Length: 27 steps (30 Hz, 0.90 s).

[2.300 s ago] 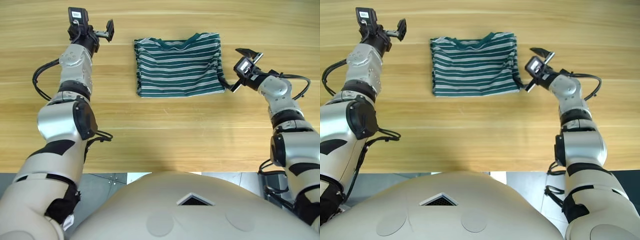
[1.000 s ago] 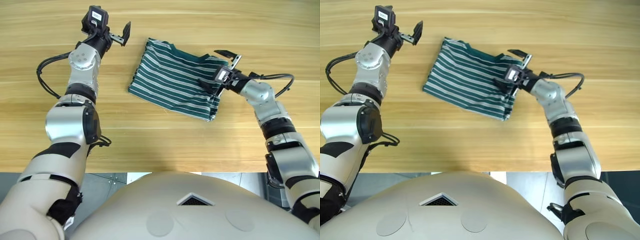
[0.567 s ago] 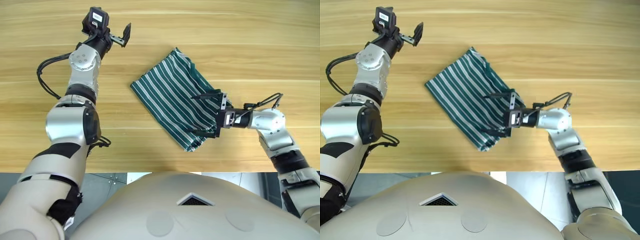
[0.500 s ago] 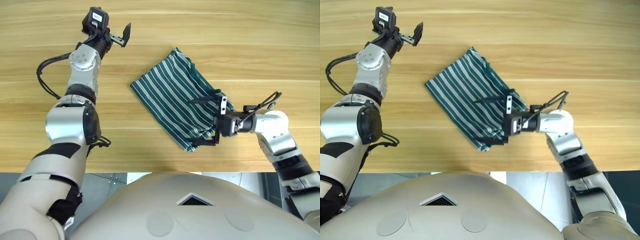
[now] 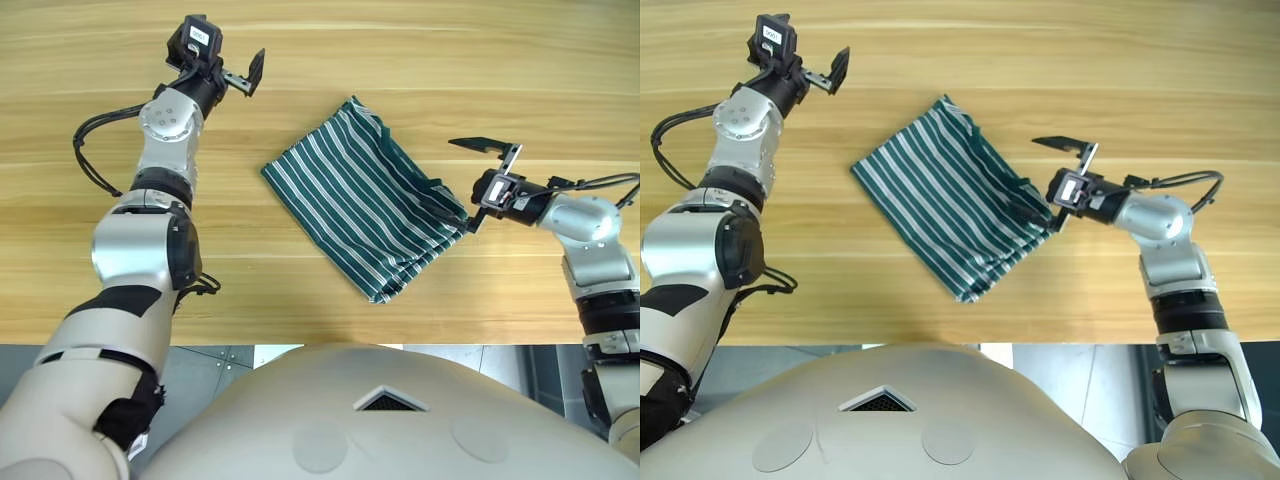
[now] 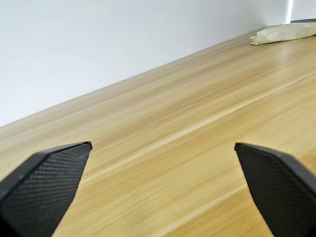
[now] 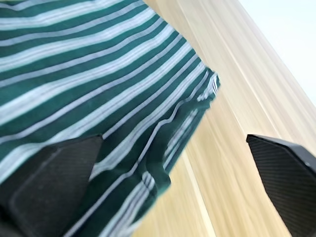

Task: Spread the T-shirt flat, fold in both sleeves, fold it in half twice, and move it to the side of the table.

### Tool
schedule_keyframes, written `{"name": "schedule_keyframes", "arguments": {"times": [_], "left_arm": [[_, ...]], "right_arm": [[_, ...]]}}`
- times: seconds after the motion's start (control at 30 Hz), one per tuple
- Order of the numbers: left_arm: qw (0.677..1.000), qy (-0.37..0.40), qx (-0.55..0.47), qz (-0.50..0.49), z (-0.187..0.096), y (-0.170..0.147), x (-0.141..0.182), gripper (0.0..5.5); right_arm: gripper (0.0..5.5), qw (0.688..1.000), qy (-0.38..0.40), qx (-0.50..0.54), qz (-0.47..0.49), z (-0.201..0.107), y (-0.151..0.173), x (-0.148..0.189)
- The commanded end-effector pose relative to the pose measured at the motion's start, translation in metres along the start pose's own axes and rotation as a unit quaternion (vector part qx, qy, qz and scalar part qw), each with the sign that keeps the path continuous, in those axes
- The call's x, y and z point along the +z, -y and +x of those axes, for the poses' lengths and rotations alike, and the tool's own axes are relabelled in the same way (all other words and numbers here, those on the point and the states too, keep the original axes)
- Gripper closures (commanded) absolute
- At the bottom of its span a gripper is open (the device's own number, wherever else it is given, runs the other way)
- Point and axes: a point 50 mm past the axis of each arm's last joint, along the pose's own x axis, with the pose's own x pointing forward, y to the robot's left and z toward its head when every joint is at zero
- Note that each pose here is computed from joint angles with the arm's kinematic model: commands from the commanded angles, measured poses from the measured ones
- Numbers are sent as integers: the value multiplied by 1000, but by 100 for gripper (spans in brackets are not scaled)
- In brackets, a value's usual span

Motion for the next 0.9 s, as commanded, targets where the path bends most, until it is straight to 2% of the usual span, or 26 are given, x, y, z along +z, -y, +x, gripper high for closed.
{"name": "schedule_keyframes", "arguments": {"times": [0.03,0.13,0.27,0.5,0.7,0.9], "left_arm": [[1000,9,-3,12,0,-2,4,13],[1000,9,-4,13,0,-2,4,13],[1000,10,-7,17,1,0,4,13],[1000,10,-3,18,-1,-3,4,13],[1000,13,7,20,-1,-9,7,13],[997,41,-37,50,-7,-8,9,13]], "right_arm": [[10,996,-79,-2,29,-38,-7,-30],[10,994,-95,-18,54,-48,-11,-41],[10,994,-86,22,71,-33,-30,-46],[10,988,32,140,57,2,-70,-2],[10,968,142,205,43,-1,-89,47],[10,974,139,176,26,-9,-75,53]]}}
